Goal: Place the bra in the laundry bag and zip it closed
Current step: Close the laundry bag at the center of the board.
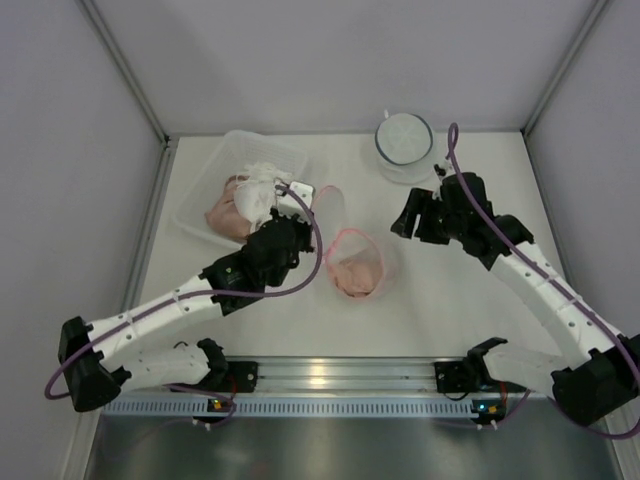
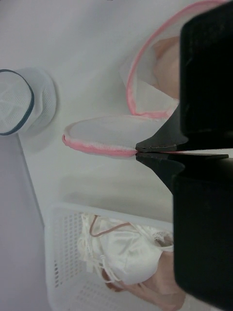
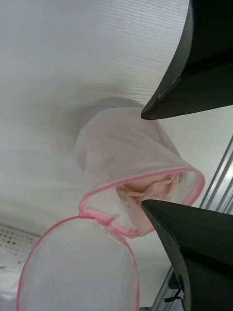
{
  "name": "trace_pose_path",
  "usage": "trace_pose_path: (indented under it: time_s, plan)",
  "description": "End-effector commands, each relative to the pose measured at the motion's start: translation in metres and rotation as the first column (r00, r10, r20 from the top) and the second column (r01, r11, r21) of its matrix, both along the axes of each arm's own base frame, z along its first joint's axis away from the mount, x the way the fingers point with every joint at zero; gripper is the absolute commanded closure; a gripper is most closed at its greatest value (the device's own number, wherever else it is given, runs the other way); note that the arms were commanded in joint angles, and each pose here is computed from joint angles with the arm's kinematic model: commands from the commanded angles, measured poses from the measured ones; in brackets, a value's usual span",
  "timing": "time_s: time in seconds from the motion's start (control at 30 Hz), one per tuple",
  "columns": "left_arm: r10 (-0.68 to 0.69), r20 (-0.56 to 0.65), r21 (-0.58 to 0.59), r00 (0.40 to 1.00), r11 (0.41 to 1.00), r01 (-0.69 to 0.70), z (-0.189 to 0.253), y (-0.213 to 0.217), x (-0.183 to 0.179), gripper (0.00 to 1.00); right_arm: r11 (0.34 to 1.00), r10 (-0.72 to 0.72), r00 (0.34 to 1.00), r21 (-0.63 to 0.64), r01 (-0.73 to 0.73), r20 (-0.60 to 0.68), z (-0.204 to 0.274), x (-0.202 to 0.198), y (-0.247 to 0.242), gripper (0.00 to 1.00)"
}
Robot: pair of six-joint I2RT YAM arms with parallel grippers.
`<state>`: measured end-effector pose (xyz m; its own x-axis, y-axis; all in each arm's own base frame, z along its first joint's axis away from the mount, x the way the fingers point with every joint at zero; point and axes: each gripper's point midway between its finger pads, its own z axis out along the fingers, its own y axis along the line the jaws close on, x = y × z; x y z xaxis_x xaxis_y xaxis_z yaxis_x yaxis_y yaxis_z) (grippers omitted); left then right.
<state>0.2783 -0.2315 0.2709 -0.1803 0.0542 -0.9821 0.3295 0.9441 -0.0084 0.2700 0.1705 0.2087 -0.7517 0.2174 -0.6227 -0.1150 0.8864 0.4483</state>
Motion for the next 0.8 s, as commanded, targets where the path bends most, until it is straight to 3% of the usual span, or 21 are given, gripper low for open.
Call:
trace_pose_path:
  time_s: [0.0,0.17,0.3,0.47,0.57,0.77]
  plan:
    - [0.015,0.107,0.186,0.994,0.982,-0.035,0.021,0.005,0.005,1.0,0.997,-0.013,0.991,0.075,0.003,0.135,0.037,0.027,0.006,0.32]
    - [0.006,0.169,0.328,0.986,0.943,-0.062,0.037,-0.004,0.007,1.0,0.991,-0.069,0.989,0.126,0.052,0.134,0.04,0.042,0.002,0.26]
    - [0.02,0.235,0.444,0.972,0.887,-0.126,0.06,-0.004,0.006,1.0,0.951,-0.107,0.987,0.302,0.065,0.123,0.065,0.051,0.007,0.24]
    - [-0.033,0.249,0.434,0.968,0.897,-0.081,0.069,-0.02,0.002,1.0,0.864,-0.121,0.977,0.504,0.017,0.174,0.108,0.066,0.025,0.23]
    - [-0.073,0.236,0.437,0.969,0.899,-0.038,0.061,-0.03,0.001,1.0,0.803,-0.132,0.986,0.594,0.044,0.105,0.114,0.071,0.036,0.23]
    - [-0.141,0.214,0.432,0.966,0.901,0.036,0.038,-0.047,0.0,1.0,0.717,-0.155,0.96,0.642,0.271,-0.232,0.072,0.057,0.052,0.17]
